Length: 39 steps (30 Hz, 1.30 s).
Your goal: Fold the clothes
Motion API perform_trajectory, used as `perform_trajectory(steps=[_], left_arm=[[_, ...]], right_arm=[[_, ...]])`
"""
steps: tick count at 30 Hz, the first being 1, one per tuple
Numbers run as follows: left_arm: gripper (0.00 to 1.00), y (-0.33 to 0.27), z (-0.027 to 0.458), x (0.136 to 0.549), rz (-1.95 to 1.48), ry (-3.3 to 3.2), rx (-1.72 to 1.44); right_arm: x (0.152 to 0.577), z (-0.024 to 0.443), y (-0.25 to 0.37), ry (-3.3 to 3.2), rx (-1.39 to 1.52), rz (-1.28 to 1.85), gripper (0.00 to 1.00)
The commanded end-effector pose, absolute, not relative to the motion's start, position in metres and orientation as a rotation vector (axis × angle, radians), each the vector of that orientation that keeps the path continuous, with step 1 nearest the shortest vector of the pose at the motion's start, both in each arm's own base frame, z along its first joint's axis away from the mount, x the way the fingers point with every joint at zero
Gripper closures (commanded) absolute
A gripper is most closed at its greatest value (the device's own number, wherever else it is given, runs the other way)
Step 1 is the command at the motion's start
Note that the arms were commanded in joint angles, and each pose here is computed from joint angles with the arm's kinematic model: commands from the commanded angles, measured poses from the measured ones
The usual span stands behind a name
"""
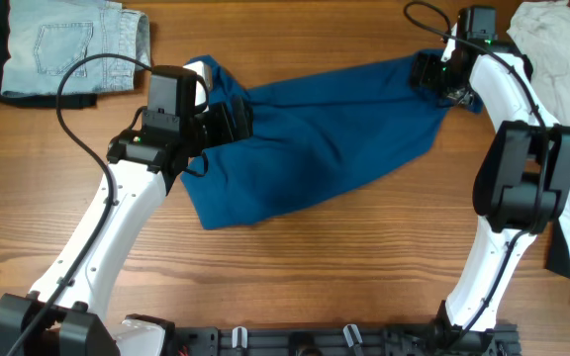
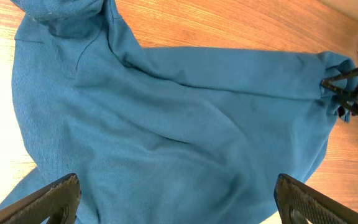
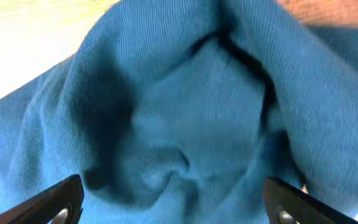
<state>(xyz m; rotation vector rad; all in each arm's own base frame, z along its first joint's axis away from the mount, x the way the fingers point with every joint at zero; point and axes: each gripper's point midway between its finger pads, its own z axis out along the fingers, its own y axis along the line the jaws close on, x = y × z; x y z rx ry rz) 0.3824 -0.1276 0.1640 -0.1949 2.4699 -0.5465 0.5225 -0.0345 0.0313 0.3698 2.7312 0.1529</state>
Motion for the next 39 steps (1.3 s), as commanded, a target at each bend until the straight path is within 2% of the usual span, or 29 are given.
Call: perform_trajectory(steps=[1, 3, 6, 8, 13, 15, 19, 21, 22, 23, 24, 25, 26, 27, 28, 29, 31, 34, 36, 39], left_arm=[[0.0, -0.127, 0.161, 0.385, -0.531, 2.474, -0.193], [0.0, -0.127, 0.161, 0.385, -0.531, 2.474, -0.193], [0.0, -0.127, 0.161, 0.385, -0.531, 2.474, -0.193], [0.0, -0.127, 0.161, 0.385, -0.531, 2.474, -0.193], [0.0, -0.126, 0.161, 0.386, -0.526, 2.472, -0.195], [0.0, -0.122, 0.161, 0.387, -0.498, 2.469, -0.206], [0.0, -0.119, 0.162, 0.39, -0.475, 2.456, -0.214], [0.0, -0.121, 0.165, 0.394, -0.483, 2.434, -0.21], [0.0, -0.122, 0.169, 0.401, -0.492, 2.402, -0.204], [0.08, -0.124, 0.173, 0.408, -0.501, 2.372, -0.198], [0.26, -0.125, 0.174, 0.414, -0.506, 2.351, -0.195], [0.32, -0.127, 0.174, 0.42, -0.511, 2.333, -0.194], [0.32, -0.127, 0.172, 0.426, -0.517, 2.319, -0.201], [0.25, -0.127, 0.168, 0.433, -0.518, 2.311, -0.22], [0.23, -0.124, 0.162, 0.438, -0.511, 2.308, -0.256], [0.24, -0.118, 0.155, 0.444, -0.5, 2.306, -0.3], [0.33, -0.104, 0.143, 0.453, -0.474, 2.303, -0.395], [0.31, -0.078, 0.128, 0.47, -0.484, 2.265, -0.563], [0.4, -0.059, 0.118, 0.481, -0.51, 2.223, -0.698], [0.31, -0.044, 0.101, 0.49, -0.561, 2.189, -0.858]], right_arm=[[0.526, 0.02, -0.039, 2.732, 0.33, 0.12, 0.16], [0.53, 0.018, -0.039, 2.721, 0.328, 0.12, 0.2], [0.533, 0.012, -0.039, 2.715, 0.331, 0.123, 0.21], [0.535, 0.012, -0.039, 2.71, 0.329, 0.126, 0.27], [0.54, 0.014, -0.039, 2.685, 0.327, 0.126, 0.55], [0.541, 0.015, -0.039, 2.681, 0.335, 0.128, 0.71], [0.541, 0.015, -0.039, 2.678, 0.361, 0.135, 0.83], [0.541, 0.015, -0.039, 2.675, 0.385, 0.141, 0.94], [0.541, 0.016, -0.039, 2.673, 0.396, 0.148, 0.96], [0.541, 0.016, -0.036, 2.672, 0.395, 0.17, 0.96], [0.541, 0.017, -0.033, 2.672, 0.39, 0.192, 0.96], [0.542, 0.018, -0.031, 2.671, 0.388, 0.208, 0.96], [0.542, 0.019, -0.029, 2.671, 0.385, 0.23, 0.96], [0.541, 0.019, -0.026, 2.672, 0.38, 0.253, 0.96], [0.541, 0.019, -0.024, 2.673, 0.383, 0.267, 0.96], [0.54, 0.019, -0.023, 2.676, 0.403, 0.281, 0.96], [0.538, 0.018, -0.021, 2.684, 0.408, 0.292, 0.96], [0.535, 0.017, -0.02, 2.696, 0.41, 0.295, 0.96], [0.533, 0.016, -0.02, 2.704, 0.413, 0.295, 0.96], [0.532, 0.015, -0.02, 2.709, 0.414, 0.295, 0.96]])
